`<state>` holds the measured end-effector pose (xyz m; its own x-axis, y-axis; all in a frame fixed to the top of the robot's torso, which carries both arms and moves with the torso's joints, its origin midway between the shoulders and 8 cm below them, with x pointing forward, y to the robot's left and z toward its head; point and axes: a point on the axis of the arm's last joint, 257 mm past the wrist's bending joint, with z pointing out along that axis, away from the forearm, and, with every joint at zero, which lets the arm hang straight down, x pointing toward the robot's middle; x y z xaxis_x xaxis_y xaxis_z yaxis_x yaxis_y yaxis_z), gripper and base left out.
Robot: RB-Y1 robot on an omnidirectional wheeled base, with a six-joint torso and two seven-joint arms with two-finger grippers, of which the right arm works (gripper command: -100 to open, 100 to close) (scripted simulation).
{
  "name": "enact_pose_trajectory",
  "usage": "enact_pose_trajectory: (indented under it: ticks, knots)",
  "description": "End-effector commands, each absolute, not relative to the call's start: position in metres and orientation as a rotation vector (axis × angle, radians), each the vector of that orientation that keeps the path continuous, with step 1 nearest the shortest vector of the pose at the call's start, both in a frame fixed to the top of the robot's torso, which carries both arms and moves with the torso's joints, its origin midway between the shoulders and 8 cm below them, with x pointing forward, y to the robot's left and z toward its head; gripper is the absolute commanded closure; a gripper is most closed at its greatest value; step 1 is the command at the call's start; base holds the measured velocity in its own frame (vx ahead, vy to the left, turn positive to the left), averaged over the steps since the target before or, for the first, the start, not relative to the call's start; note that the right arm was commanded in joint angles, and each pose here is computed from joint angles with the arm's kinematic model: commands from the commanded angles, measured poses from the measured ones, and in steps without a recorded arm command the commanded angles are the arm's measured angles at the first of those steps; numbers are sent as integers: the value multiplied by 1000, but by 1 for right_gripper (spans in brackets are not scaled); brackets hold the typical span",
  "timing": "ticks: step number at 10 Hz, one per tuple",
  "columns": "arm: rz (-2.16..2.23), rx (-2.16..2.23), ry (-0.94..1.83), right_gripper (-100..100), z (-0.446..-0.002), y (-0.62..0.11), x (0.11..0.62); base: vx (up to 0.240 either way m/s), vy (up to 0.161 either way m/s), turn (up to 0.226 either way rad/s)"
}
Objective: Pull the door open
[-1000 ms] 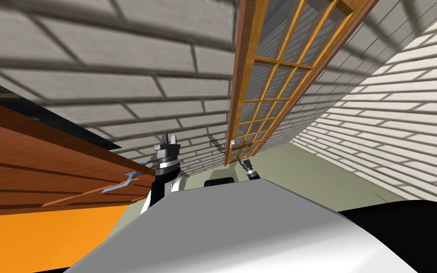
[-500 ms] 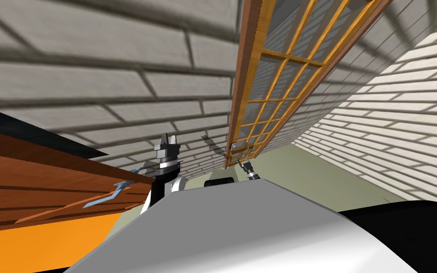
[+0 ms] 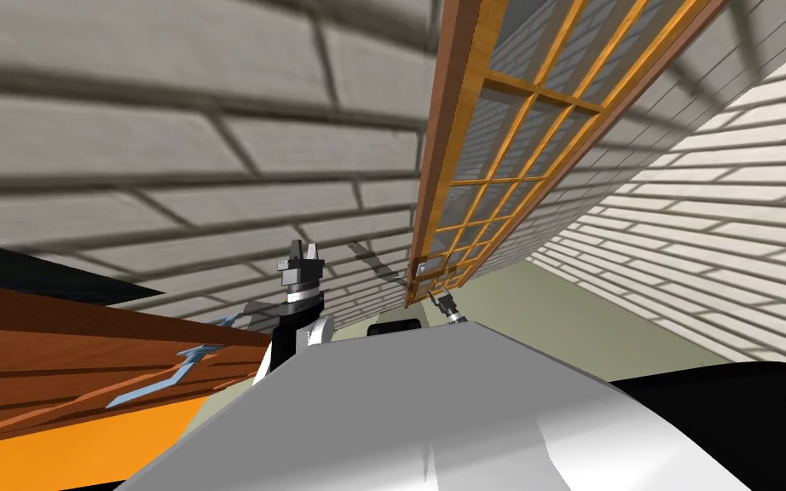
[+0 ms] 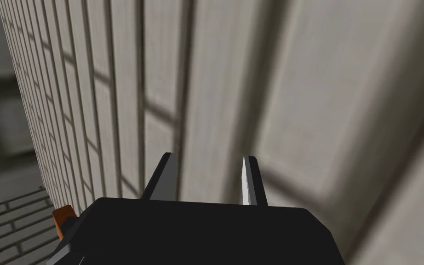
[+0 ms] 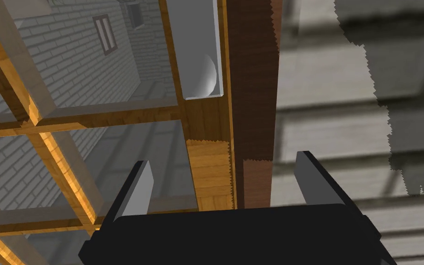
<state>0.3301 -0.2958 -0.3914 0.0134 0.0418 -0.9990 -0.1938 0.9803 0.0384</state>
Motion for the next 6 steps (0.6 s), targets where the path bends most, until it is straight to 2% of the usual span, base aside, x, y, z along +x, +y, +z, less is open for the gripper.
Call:
enact_pose_trajectory:
  ticks: [1,2,3,5,6]
  knots:
    - [161,-149,1562,-100,-398,-296,325,110,-40,-22]
    - [171,-137,1557,-100,-396,-296,327,50,-20,-1]
    - [150,-122,1560,-100,-398,-310,326,39,78,192]
    - [110,-82,1566,-100,-400,-340,324,133,156,275]
    - [98,-70,1566,-100,-401,-348,324,159,120,189]
